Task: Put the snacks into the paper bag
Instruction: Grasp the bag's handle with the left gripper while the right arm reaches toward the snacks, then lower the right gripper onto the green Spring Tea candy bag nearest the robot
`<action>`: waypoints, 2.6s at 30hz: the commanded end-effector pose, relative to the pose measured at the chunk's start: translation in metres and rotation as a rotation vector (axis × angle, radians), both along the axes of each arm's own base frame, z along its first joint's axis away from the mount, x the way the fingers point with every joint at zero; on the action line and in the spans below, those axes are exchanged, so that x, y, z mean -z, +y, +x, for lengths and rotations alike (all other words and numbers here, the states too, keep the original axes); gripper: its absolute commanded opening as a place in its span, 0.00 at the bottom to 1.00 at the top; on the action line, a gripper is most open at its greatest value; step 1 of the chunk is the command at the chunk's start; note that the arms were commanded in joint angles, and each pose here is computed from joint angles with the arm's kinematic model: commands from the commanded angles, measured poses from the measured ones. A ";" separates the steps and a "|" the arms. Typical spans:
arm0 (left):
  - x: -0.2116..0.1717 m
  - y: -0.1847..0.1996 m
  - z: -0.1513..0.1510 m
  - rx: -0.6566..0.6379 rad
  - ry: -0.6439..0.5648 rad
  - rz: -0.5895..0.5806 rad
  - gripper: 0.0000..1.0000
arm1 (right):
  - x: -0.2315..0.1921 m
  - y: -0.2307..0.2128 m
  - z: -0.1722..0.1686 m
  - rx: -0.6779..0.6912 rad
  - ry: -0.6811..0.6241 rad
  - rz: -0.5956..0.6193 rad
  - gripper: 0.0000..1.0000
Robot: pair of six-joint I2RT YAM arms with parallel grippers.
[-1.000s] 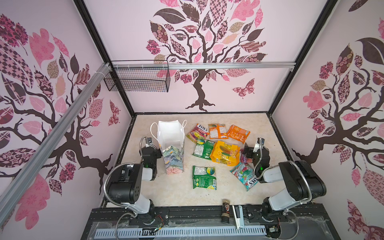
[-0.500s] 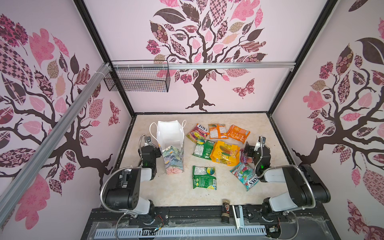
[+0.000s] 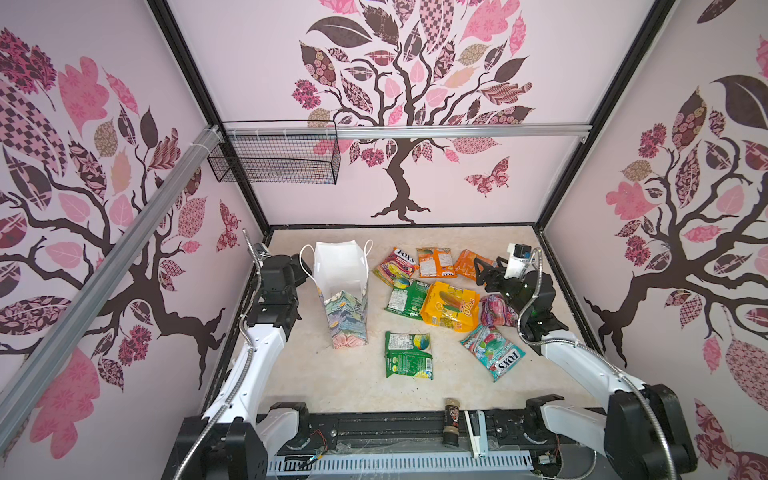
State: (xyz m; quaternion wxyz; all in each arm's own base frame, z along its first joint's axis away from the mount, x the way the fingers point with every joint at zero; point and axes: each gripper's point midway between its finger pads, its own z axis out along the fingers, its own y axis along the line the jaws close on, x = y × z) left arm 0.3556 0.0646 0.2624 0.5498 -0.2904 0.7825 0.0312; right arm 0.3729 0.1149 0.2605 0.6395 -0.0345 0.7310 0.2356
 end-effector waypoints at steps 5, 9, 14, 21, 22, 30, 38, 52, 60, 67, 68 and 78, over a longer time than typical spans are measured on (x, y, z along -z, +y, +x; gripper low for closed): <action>-0.071 0.015 -0.049 0.020 0.054 -0.035 0.98 | -0.041 0.072 -0.040 -0.346 -0.013 -0.001 0.83; -0.108 0.018 -0.071 0.048 0.029 0.079 0.98 | -0.053 0.086 -0.052 -0.449 0.000 0.034 0.82; -0.132 -0.025 -0.082 0.286 -0.085 0.065 0.98 | -0.049 0.106 -0.083 -0.634 0.069 0.128 0.79; -0.112 -0.079 -0.084 0.579 -0.137 -0.032 0.98 | -0.024 0.100 -0.100 -0.599 0.177 0.073 0.79; -0.107 -0.079 -0.084 0.580 -0.128 -0.041 0.98 | -0.023 0.099 -0.104 -0.599 0.184 0.072 0.79; -0.085 -0.105 -0.063 0.743 -0.145 -0.112 0.89 | -0.020 0.111 -0.119 -0.707 0.264 0.145 0.80; -0.068 -0.106 -0.061 0.743 -0.109 -0.148 0.79 | 0.014 0.108 -0.113 -0.655 0.430 0.111 0.77; -0.056 -0.099 -0.054 0.706 -0.073 -0.150 0.13 | 0.113 0.122 -0.148 -0.526 0.658 -0.233 0.73; -0.050 -0.098 -0.051 0.701 -0.061 -0.158 0.00 | 0.149 0.114 -0.157 -0.475 0.725 -0.315 0.72; -0.054 -0.093 -0.055 0.679 -0.078 -0.139 0.00 | 0.169 0.138 -0.181 -0.513 0.666 -0.536 0.69; -0.055 -0.092 -0.056 0.671 -0.083 -0.134 0.00 | 0.167 0.150 -0.190 -0.544 0.618 -0.608 0.70; -0.055 -0.085 -0.057 0.630 -0.083 -0.123 0.00 | 0.147 0.215 -0.232 -0.623 0.222 -0.863 0.73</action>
